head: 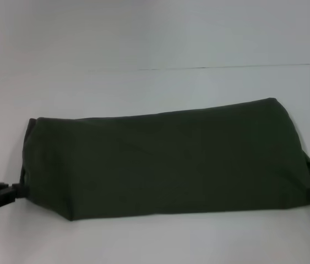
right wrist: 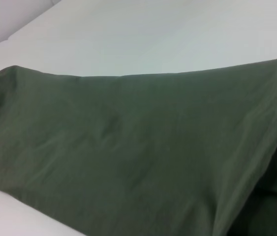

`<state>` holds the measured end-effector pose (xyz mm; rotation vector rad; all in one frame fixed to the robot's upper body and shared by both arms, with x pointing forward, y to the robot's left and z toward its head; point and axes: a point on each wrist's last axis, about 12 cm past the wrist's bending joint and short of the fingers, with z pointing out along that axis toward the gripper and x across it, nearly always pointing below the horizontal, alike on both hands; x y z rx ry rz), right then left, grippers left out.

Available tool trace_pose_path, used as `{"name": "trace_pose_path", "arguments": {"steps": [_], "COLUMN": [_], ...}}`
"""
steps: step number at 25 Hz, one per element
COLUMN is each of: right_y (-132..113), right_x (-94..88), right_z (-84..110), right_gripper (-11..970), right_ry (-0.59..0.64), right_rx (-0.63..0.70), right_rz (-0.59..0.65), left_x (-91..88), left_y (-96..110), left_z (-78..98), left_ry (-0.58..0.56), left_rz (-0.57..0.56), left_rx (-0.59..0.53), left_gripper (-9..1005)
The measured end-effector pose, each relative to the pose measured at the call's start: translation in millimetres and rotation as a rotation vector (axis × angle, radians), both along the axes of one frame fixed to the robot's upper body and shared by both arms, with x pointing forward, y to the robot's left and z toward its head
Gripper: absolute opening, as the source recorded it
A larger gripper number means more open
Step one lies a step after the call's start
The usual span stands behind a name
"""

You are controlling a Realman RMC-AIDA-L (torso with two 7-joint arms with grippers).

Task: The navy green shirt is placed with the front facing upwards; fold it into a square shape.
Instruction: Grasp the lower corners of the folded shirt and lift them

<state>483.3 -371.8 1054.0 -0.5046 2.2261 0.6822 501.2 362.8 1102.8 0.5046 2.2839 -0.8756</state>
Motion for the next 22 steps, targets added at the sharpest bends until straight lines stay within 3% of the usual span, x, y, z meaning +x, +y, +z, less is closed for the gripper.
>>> {"name": "trace_pose_path", "arguments": {"steps": [6, 11, 16, 22], "right_y": [-5, -8, -7, -14], "right_x": [-6.4, -7.5, -8.8, -12.4], "right_z": [-1.5, 0.2, 5.4, 12.6], "right_gripper": [17, 17, 85, 298], "right_ry": [0.002, -0.009, -0.023, -0.065], "right_rx": [-0.006, 0.005, 0.002, -0.020], "right_rz": [-0.012, -0.026, 0.021, 0.015], "left_x": [-10.7, -9.5, -7.6, -7.4], "left_y": [4, 2, 2, 2], "left_z": [-2.2, -3.8, -5.1, -6.6], "left_ry": [0.017, 0.017, 0.018, 0.038], "left_rz": [-0.005, -0.009, 0.007, 0.028], "left_rx": [-0.004, -0.005, -0.007, -0.017], "left_gripper": [34, 34, 34, 76]}}
